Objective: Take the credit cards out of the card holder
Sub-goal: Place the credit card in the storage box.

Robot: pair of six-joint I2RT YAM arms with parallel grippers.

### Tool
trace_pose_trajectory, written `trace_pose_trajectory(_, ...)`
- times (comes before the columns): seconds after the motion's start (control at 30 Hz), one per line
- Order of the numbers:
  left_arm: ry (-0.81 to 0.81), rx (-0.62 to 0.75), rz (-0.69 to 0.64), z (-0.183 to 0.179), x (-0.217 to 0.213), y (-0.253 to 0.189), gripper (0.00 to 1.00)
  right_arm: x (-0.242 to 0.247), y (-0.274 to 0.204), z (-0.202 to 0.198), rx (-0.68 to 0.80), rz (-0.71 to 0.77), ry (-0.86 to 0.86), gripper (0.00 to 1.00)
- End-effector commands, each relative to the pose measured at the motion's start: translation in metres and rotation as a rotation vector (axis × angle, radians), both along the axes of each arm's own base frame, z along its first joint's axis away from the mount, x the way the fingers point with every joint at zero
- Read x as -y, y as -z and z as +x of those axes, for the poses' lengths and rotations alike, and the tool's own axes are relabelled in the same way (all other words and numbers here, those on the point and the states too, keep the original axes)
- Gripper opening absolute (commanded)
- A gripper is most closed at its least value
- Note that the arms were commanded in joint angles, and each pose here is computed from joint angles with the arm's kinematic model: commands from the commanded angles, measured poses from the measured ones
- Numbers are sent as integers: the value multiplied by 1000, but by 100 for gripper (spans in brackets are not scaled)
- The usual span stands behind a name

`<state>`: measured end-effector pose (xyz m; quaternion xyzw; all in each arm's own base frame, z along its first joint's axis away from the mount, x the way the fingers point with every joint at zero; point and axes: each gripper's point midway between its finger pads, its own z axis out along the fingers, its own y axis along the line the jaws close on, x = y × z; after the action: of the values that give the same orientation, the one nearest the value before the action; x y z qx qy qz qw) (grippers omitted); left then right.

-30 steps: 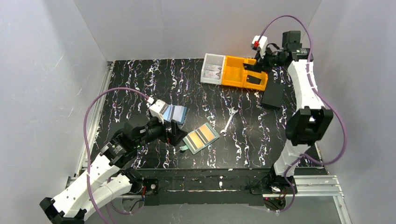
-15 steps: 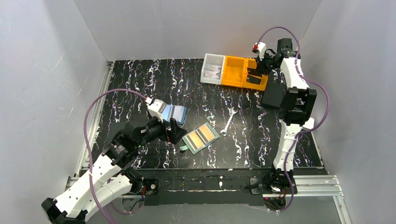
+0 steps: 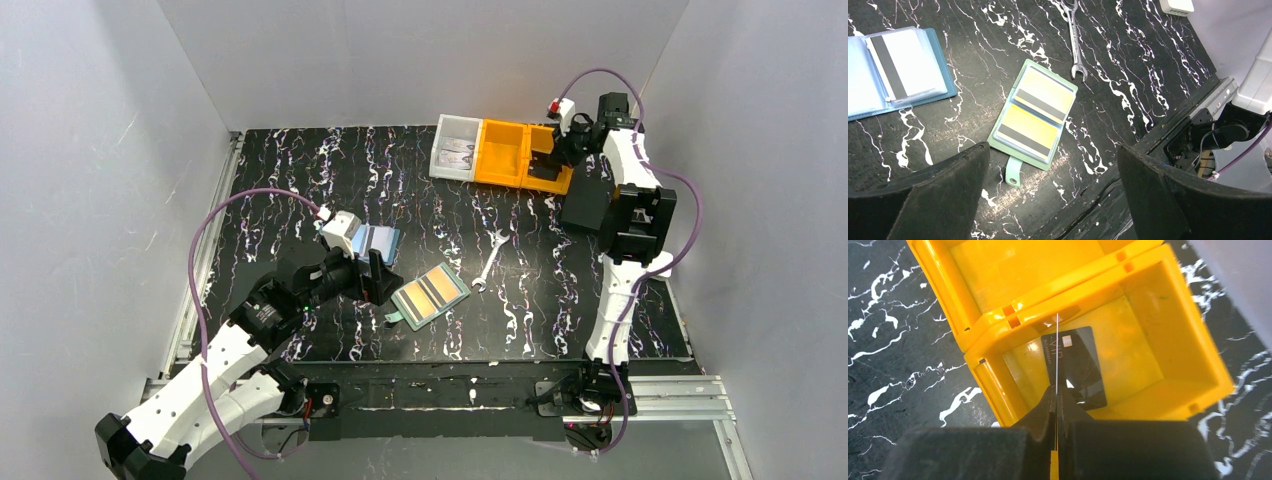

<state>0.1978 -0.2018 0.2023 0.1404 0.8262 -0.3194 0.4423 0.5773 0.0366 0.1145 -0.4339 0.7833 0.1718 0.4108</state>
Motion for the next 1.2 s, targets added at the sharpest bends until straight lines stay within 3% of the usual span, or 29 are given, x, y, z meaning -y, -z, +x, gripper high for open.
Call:
trace_pose_trajectory(0.0,0,12,-16,2,1,-6,98,-9,8,0,-13,48,-29,1)
trace_pose_trajectory(0.23,-5,4,-21,0,-1,-5,98,-12,25,-1,-63,80,-23,3)
trace_pose_trajectory(0.27,-6,4,-24,-1,-2,-5,98,-13,27,-1,-73,86,-18,7)
trace_pose_trajectory(0.37,-9,5,-35,-2,-2,-7,98,-10,27,1,-82,84,13,37)
trace_pose_trajectory(0.4,-8,5,-39,-3,-2,-7,98,-8,23,4,-73,77,31,43)
trace_pose_trajectory(0.57,-6,-3,-77,-8,-2,-13,98,8,-25,25,46,44,161,53)
trace_pose_trajectory(0.73,0,-32,-141,-15,2,-19,98,12,-80,22,145,53,226,57)
trace_pose_trajectory(0.93,-8,-124,-264,-21,14,-13,98,-10,-124,-35,84,133,154,59)
trace_pose_trajectory(1.17,-64,-259,-383,-26,19,6,98,-46,-140,-155,-19,239,6,63)
